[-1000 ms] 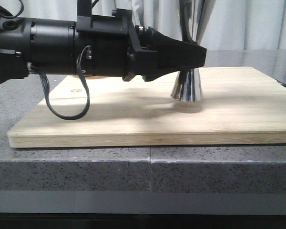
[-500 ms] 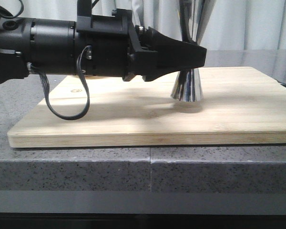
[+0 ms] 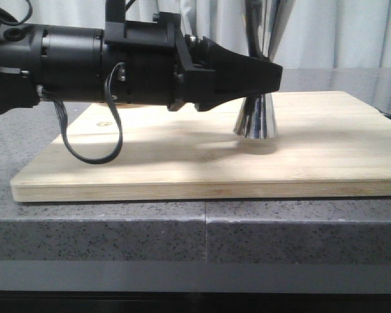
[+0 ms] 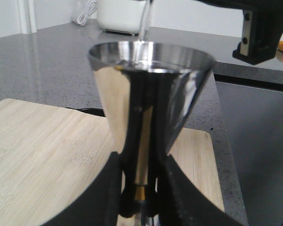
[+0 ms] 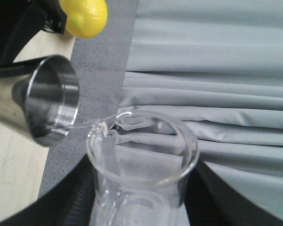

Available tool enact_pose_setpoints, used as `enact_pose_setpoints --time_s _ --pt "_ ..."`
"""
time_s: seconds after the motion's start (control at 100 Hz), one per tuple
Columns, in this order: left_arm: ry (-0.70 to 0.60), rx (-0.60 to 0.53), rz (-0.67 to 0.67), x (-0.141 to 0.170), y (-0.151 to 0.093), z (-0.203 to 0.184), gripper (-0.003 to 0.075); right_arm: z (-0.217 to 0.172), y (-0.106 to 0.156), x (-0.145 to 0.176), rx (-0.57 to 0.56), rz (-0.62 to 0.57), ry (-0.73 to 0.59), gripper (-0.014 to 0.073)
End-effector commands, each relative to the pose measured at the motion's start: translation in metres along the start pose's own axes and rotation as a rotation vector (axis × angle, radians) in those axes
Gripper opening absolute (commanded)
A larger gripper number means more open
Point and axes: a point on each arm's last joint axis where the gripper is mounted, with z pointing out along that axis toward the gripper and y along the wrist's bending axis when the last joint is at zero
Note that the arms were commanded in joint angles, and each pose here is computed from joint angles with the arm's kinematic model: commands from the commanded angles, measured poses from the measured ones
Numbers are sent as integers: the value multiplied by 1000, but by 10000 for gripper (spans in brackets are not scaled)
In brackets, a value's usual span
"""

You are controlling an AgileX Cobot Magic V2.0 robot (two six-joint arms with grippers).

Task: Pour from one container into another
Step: 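Tilt the beaker with the right gripper, pouring liquid into the jigger cup, then tilt the beaker upright with the right gripper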

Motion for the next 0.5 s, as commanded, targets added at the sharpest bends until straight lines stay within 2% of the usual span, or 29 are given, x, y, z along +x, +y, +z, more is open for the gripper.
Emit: enact_pose_setpoints --time_s 0.0,0.11,0.35,0.49 --pt "-139 12 33 -35 -3 -3 -21 -7 -18 -2 68 34 -13 150" --pt "-139 12 33 -35 -3 -3 -21 -7 -19 -1 78 104 -14 150" --pt "-139 12 33 -35 -3 -3 -21 -8 -23 -1 120 381 -26 150" --pt "-138 13 33 -35 -4 -3 -21 -8 -24 -1 137 480 -34 150"
